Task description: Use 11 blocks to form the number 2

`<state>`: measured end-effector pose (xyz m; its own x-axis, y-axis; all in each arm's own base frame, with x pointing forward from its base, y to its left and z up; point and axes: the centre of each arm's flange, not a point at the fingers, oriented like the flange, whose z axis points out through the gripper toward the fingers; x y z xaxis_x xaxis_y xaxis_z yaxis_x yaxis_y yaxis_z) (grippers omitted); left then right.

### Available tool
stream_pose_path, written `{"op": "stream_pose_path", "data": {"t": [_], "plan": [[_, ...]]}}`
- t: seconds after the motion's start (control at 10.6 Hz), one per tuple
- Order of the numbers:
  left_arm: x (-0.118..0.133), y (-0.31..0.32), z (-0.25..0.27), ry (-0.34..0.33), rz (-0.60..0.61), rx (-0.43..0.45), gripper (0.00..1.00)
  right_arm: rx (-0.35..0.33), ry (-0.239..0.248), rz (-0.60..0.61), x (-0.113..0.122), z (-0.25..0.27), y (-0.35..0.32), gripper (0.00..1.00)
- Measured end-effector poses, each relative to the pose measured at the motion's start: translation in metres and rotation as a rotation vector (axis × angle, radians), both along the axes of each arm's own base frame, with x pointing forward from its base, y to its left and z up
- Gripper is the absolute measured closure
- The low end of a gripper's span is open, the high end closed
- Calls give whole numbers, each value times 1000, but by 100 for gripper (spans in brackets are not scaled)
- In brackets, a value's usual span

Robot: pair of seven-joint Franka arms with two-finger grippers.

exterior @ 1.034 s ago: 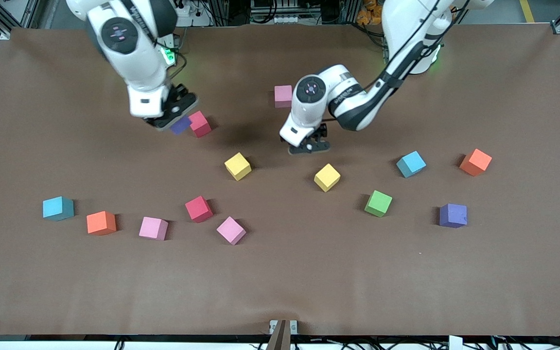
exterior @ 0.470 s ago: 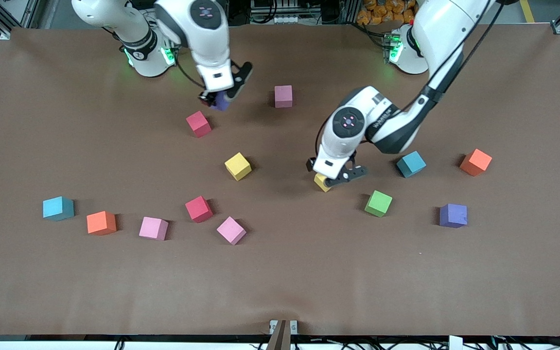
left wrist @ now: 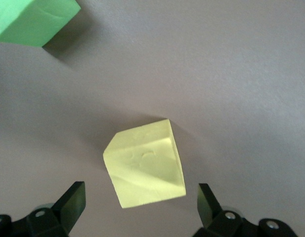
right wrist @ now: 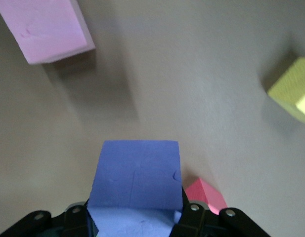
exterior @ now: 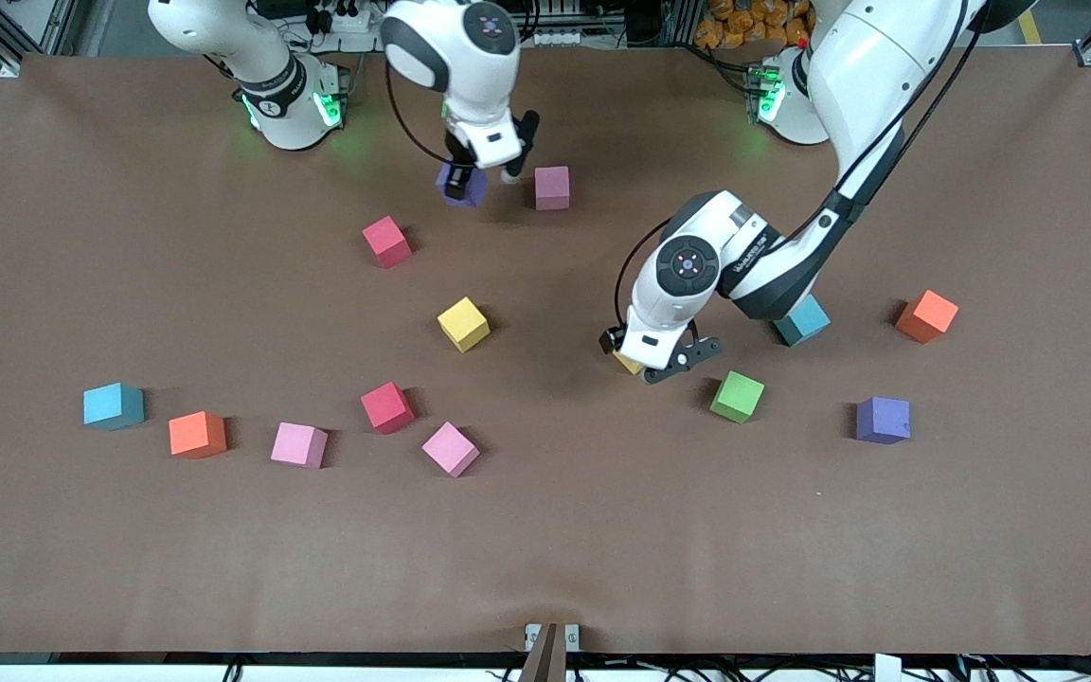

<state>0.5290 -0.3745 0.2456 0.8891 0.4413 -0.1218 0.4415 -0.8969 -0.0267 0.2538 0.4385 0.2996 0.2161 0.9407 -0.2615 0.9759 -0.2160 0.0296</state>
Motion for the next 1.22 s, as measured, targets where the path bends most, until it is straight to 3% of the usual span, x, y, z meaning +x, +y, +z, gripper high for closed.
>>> {"op": "stream_pose_path", "data": {"t": [0.47,1.22], "plan": [[1,2,-12,17,71,10,0,-65,-12,164,-39,-59,52,43],[4,3,-39,23,149,-7,0,-67,15,154,-54,-87,72,43]]}}
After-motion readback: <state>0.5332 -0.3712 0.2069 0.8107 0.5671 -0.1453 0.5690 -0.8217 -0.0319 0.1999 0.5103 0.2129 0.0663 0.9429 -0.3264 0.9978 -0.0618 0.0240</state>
